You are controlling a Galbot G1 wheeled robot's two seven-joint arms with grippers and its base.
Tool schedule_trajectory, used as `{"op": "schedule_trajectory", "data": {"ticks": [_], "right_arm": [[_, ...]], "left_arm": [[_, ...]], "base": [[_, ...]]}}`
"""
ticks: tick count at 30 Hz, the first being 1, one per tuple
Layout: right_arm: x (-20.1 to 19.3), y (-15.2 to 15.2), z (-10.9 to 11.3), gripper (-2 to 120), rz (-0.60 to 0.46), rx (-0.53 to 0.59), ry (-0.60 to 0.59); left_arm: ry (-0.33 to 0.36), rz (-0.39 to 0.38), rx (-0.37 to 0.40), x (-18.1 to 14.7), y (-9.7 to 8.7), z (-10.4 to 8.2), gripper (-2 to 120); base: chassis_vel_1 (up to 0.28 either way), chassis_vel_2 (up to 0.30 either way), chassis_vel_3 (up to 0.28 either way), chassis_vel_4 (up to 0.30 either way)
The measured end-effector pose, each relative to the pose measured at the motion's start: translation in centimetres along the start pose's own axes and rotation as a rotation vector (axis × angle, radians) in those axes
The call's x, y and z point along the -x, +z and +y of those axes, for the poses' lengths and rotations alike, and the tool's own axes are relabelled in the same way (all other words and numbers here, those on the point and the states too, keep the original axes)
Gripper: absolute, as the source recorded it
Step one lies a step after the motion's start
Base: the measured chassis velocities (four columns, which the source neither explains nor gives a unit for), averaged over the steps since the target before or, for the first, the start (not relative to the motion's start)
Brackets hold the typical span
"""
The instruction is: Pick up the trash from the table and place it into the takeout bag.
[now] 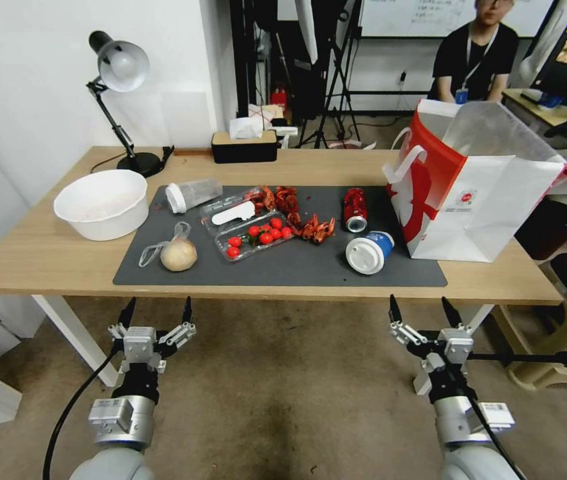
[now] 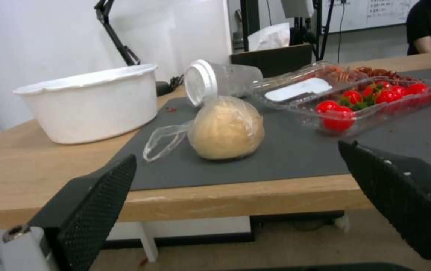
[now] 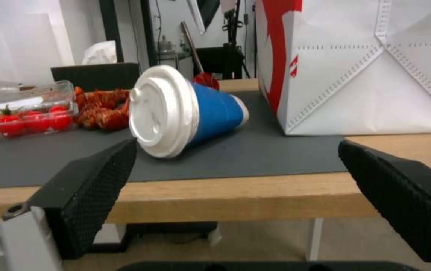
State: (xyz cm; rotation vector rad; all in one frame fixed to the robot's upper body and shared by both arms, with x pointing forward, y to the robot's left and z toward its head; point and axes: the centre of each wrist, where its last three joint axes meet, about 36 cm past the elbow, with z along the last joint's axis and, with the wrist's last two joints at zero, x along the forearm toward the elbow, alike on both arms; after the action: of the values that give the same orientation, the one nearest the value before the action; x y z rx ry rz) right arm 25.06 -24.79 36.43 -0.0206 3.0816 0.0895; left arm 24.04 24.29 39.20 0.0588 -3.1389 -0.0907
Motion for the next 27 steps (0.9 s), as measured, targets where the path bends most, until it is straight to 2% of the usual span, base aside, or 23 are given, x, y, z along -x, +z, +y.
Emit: {"op": "schedule_trajectory", "data": {"ticks": [16,27], "right_arm": [[0.3,0.1,0.0,100,0.003,0.001,-0.001],[0.9,-1.8,2.2,100,0.010,0.020,0.041]], "left_arm": [[-0.001,0.011,0.002,0.0,0.4,0.0,100],[-0.004,0.007,0.003,0.1,0.3,0.0,100]], "base": [[0.000,0.000,0.000,0.000],[0.000,0.000,0.000,0.000]]}}
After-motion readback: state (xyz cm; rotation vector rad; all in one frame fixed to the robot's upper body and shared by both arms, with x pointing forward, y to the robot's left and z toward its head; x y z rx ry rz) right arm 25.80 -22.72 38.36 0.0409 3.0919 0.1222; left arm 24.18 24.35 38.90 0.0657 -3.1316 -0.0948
